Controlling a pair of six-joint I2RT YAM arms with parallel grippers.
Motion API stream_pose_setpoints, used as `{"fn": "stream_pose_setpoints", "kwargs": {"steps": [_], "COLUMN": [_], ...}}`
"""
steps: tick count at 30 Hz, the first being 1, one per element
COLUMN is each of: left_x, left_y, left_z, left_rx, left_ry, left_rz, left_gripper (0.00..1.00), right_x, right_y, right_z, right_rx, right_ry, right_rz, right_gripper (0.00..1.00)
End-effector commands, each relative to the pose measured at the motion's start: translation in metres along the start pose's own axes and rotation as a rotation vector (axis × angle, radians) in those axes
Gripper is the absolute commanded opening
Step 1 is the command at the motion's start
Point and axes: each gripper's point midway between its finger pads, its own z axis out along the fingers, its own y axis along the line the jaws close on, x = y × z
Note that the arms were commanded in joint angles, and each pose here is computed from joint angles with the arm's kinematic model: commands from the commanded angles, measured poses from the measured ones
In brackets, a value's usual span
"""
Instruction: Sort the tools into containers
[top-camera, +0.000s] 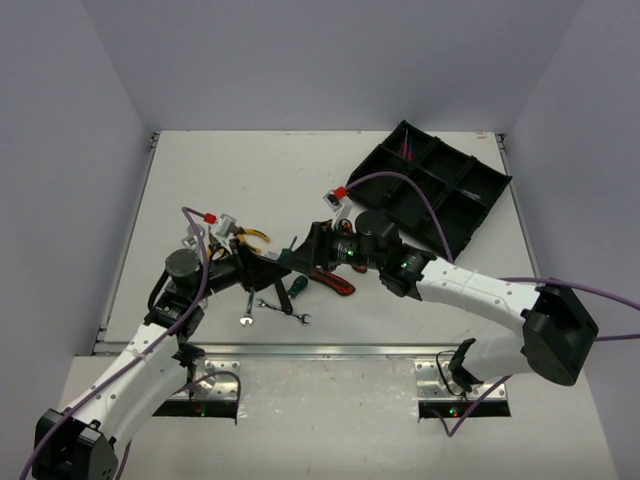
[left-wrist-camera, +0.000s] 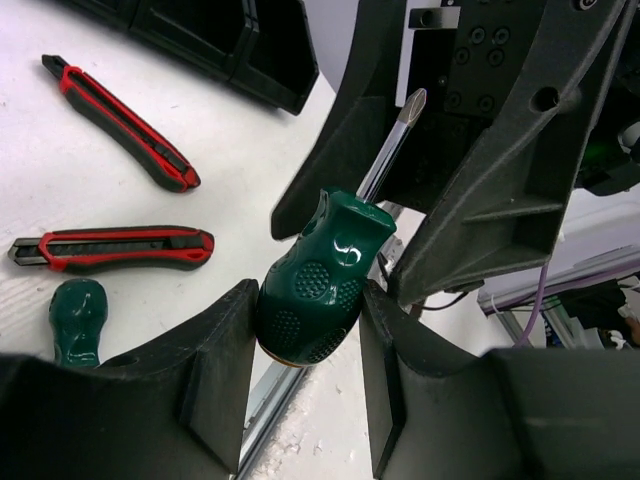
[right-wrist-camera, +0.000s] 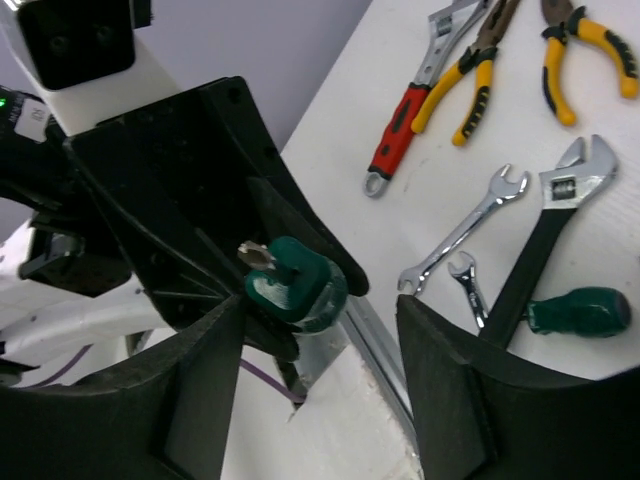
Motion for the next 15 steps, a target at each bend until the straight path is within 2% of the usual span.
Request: {"fn": "stream_pose_setpoints", "kwargs": {"steps": [1,4,5,10,13,15], "left_x": [-0.007,-0.004,-0.004,-0.005,-0.005,-0.004], "left_y": [-0.019,-0.017,-0.017,-0.022,-0.023,-0.022], "left_z": [0.001,0.0,0.0,-0.001,-0.002,-0.002], "left_rx": [0.1,0.097,0.099,0.121,0.126,0.123], "left_ry": [-0.011,-0.01,-0.012,-0.017,-0.017,-0.014], "left_rz": [0.059,0.055,0.057,0.073,0.082,0.081], "left_gripper": [0.0,0.0,0.0,0.0,0.0,0.0], "right_x": [-0.019,-0.02,-0.021,-0.019,-0.015,-0.015], "right_y": [0.041,0.042,0.044,0.045,0.048,0.048], "right_z": [0.008,0.009,0.009,0.015,0.018,0.018], "right_rx": [-0.166,-0.168,-0.169,-0.178,-0.204,-0.205], "right_ry": [-0.026,-0.03,-0.033,-0.012,0.009,0.01], "right_rz": [-0.022,-0.027,-0.032,-0.04,-0.044,-0.047], "right_gripper": [0.58,0.57,0.53,0.33,0.12,0.08]}}
